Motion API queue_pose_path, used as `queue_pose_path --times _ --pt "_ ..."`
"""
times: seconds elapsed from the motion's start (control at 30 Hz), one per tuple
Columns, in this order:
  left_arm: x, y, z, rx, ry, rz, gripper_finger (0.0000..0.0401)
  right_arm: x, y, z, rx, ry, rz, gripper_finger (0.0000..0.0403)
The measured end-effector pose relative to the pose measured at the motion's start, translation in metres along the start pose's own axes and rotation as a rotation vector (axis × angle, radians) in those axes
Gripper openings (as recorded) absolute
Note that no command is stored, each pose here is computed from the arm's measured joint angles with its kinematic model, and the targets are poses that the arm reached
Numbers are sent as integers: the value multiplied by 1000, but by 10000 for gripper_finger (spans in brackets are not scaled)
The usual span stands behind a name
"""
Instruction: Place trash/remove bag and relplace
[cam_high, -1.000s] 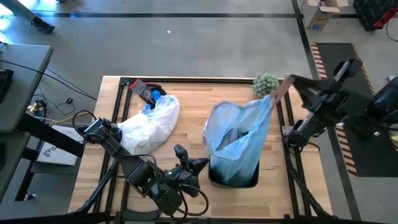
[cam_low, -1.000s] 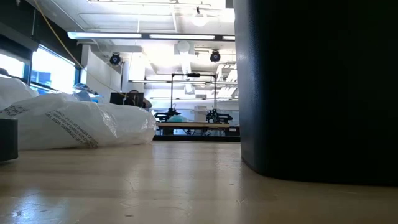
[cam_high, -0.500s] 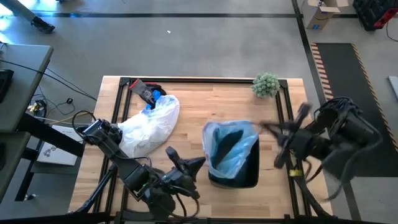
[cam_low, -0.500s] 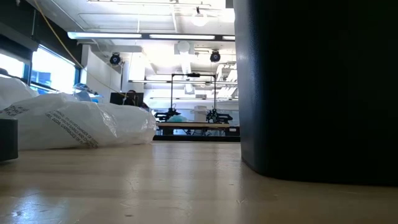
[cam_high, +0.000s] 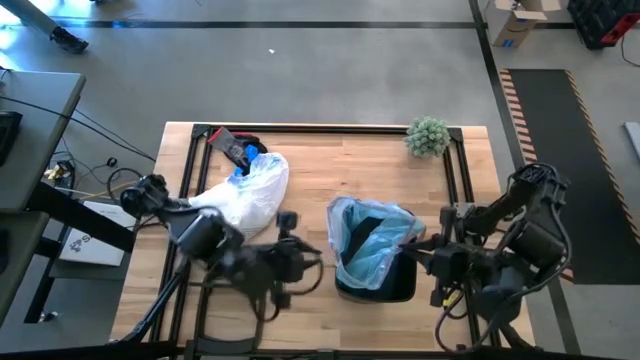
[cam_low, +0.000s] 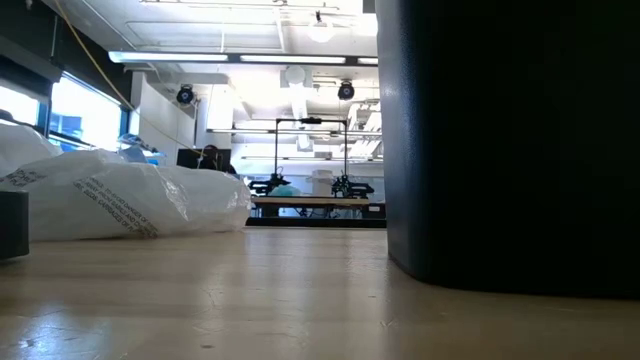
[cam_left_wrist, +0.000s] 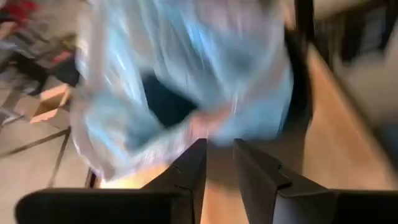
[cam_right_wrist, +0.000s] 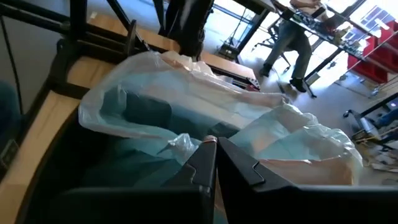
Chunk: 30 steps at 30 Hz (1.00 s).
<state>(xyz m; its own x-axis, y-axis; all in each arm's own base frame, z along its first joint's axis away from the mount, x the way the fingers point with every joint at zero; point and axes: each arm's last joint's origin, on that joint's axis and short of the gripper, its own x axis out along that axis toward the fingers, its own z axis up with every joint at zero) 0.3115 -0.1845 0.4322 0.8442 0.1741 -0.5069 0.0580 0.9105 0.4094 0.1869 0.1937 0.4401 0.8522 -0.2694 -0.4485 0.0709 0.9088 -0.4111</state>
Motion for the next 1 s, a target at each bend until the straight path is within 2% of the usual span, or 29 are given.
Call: queue_pose_path --times 0.13,0.27,0.5,0.83,1.0 --pt "16 0 -8 265 67 -32 80 1 1 -1 -4 -2 -12 0" --pt "23 -7 -3 381 18 23 88 1 1 2 7 -24 -15 0" --pt "42 -4 -3 450 32 43 90 2 1 7 5 -52 -11 0" --pt "59 8 -5 460 70 72 90 2 2 9 8 -59 -1 0" --pt "61 10 -4 460 41 12 76 2 2 9 7 -59 -1 0"
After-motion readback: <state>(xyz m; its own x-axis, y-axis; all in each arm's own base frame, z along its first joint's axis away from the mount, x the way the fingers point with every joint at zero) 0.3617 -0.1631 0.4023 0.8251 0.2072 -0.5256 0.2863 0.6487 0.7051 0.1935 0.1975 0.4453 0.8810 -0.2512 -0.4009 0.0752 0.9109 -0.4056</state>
